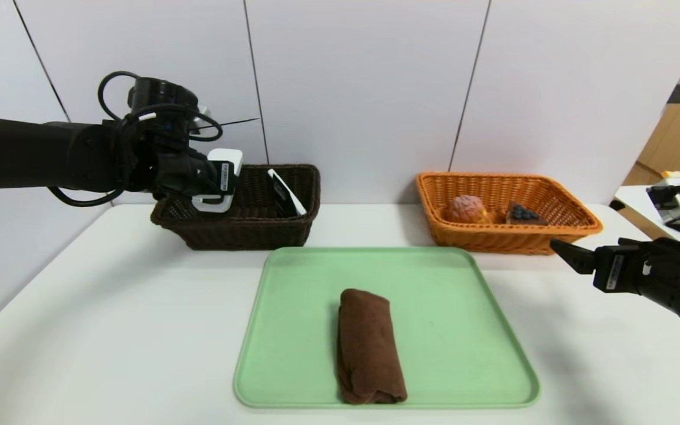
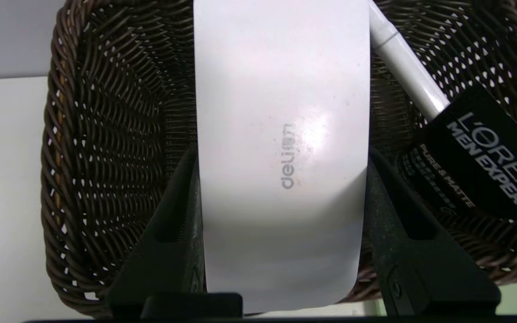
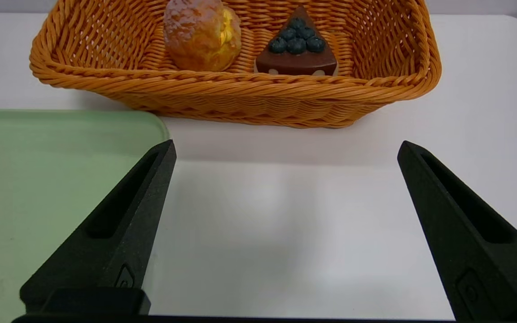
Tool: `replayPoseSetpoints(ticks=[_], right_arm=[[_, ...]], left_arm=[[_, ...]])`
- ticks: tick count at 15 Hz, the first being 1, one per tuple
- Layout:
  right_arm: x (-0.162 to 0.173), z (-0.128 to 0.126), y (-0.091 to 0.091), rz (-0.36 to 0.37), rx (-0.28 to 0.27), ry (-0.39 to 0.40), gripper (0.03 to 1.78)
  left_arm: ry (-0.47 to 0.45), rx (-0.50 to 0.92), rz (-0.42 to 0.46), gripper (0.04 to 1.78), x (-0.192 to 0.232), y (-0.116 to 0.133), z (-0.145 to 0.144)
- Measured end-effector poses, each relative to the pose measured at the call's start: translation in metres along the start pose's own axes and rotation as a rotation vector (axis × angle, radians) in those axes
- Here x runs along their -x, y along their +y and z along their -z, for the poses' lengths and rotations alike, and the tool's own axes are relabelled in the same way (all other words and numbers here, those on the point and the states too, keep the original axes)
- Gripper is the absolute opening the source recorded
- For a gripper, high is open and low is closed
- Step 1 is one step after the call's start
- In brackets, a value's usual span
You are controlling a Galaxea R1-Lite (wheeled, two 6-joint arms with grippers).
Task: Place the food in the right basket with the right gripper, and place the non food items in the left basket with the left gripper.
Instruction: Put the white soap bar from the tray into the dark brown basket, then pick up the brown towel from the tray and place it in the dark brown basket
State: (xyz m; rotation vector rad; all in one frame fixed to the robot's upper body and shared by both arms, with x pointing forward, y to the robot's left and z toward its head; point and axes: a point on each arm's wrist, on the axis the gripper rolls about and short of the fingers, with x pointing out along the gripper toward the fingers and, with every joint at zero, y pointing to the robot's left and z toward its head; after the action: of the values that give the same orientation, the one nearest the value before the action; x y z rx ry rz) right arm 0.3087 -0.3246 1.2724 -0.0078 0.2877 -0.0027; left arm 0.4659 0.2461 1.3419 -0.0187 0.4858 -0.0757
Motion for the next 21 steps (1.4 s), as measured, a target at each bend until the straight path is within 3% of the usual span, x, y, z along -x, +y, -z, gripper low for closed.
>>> replayPoseSetpoints(ticks=[8,10,16,18,21], right_arm=[[-0.003,0.002,-0.002,0.008,-0.002,0.014,1.7],[-0.004,0.002,-0.002,0.006,-0.002,0.014,1.7],[-0.005,0.002,-0.003,0.0,0.0,0.015,1.7],[-0.004,0.003,-0.003,0.0,0.0,0.017,1.7],[-0.005,0.003,-0.003,0.001,0.001,0.019,1.7]], left_arm=[[0.012,0.019,-0.033,1.0,-0.029,0.011,0.004],[-0.038,0.012,-0.038,1.17,-0.035,0.014,0.001],[-0.035,0.004,-0.048,1.46,-0.038,0.018,0.004],[-0.064,0.001,-0.029,1.51,-0.027,0.013,-0.004],[-0.13,-0.004,0.058,1.57,0.006,-0.018,-0.017]])
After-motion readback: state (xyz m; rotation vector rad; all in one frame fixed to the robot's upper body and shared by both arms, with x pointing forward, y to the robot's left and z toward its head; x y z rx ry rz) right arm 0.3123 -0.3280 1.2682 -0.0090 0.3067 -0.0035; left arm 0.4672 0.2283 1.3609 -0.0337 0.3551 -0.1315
